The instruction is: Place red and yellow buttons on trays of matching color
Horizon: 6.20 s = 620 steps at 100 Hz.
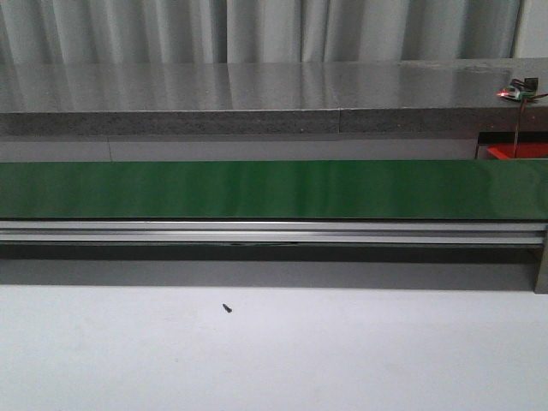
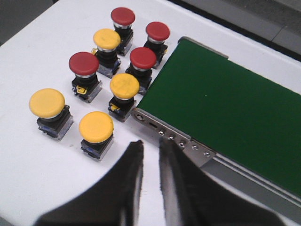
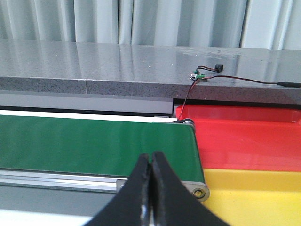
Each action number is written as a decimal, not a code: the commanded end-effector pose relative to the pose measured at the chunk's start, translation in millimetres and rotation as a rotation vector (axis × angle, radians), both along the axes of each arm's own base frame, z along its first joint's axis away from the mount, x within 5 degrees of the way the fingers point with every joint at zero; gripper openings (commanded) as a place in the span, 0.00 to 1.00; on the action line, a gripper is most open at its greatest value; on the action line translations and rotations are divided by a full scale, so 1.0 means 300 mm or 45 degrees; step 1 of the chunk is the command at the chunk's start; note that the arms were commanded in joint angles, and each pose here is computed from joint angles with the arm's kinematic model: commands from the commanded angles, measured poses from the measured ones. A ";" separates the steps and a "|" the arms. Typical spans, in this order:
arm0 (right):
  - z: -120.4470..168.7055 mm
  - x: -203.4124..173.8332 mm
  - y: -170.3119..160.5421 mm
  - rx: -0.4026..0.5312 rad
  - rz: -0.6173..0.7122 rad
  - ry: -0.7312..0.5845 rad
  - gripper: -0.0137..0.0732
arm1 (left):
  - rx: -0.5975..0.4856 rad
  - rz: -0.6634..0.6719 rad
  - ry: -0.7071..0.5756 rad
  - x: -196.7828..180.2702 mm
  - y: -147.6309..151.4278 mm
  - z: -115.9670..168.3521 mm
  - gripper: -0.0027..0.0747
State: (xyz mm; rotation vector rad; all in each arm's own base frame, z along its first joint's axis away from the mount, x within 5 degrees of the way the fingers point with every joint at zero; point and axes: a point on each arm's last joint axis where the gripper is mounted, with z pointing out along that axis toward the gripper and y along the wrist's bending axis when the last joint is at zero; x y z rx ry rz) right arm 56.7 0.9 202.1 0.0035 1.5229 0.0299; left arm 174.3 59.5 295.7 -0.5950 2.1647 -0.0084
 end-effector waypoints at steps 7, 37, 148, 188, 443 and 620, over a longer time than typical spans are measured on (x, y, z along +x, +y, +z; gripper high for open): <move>0.047 -0.011 -0.001 -0.017 -0.007 -0.146 0.08 | 0.015 0.036 -0.058 0.064 0.037 0.035 0.62; 0.047 -0.011 -0.001 -0.017 -0.007 -0.146 0.08 | -0.078 0.027 0.160 0.196 0.088 -0.041 0.70; 0.047 -0.011 -0.001 -0.017 -0.007 -0.146 0.08 | -0.244 0.199 0.434 0.352 0.274 -0.294 0.66; 0.047 -0.011 -0.001 -0.017 -0.007 -0.146 0.08 | -0.224 0.203 0.410 0.363 0.282 -0.303 0.31; 0.047 -0.011 -0.001 -0.017 -0.007 -0.146 0.08 | -0.065 -0.301 0.191 0.574 0.009 0.168 0.70; 0.047 -0.011 -0.001 -0.017 -0.007 -0.146 0.08 | -0.072 0.120 0.594 0.391 0.459 -0.167 0.70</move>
